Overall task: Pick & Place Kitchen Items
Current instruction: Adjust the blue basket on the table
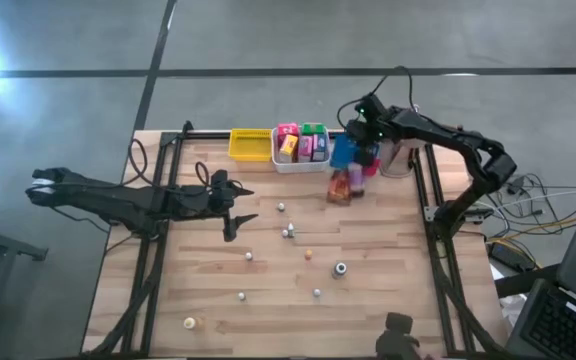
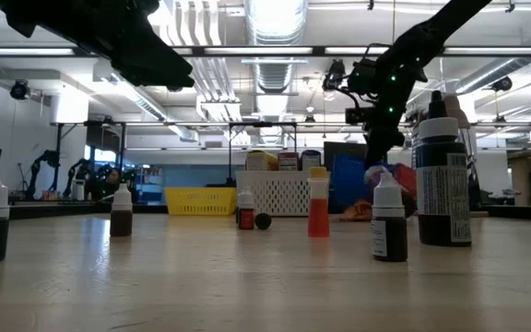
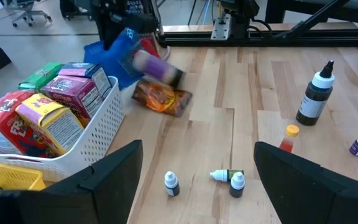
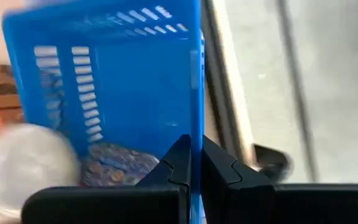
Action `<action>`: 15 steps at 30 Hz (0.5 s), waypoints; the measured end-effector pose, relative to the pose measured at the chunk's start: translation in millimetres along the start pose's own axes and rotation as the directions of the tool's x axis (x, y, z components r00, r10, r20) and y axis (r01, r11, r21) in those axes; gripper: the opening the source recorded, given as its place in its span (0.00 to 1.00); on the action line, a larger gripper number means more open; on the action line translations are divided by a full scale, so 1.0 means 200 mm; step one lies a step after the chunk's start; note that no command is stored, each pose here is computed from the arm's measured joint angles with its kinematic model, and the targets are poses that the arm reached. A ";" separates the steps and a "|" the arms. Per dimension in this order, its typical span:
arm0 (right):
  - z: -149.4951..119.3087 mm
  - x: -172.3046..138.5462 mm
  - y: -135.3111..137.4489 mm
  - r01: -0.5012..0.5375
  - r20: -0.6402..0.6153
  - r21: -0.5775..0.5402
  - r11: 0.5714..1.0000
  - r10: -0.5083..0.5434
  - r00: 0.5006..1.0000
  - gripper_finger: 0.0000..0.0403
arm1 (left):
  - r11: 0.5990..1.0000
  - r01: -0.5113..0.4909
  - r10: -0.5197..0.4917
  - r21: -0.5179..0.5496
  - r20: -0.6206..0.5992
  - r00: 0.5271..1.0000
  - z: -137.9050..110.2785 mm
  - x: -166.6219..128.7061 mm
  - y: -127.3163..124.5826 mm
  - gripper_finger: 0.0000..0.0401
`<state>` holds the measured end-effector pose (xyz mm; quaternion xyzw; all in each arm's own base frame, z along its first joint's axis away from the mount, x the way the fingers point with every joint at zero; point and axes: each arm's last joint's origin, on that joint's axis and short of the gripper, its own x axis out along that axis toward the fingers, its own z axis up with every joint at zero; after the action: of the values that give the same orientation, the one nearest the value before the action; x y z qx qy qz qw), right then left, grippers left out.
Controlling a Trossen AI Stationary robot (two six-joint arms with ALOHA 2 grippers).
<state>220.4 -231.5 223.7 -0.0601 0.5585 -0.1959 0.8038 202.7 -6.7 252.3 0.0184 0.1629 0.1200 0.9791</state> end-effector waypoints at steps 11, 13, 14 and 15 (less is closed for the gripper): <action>-0.04 0.18 0.00 -0.174 -0.101 -0.002 0.985 0.173 0.980 0.02 | 1.000 0.000 0.000 -0.006 -0.001 1.000 0.00 0.00 0.00 0.78; -0.05 0.21 0.00 -0.178 -0.115 -0.015 0.984 0.175 0.978 0.02 | 1.000 0.000 0.000 -0.008 -0.001 1.000 0.00 0.00 0.00 0.78; -0.05 0.22 -0.01 -0.176 -0.119 -0.018 0.984 0.172 0.978 0.02 | 1.000 0.000 0.000 -0.008 -0.002 1.000 0.00 0.00 0.00 0.78; -0.06 0.23 -0.01 -0.169 -0.118 -0.022 0.985 0.165 0.979 0.02 | 1.000 0.000 0.000 -0.008 -0.002 1.000 0.00 0.00 0.00 0.78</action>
<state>223.5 -250.4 180.0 -0.0143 0.6103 -0.1221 0.7826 202.6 -6.7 252.1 0.0143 0.1635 0.1206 0.9790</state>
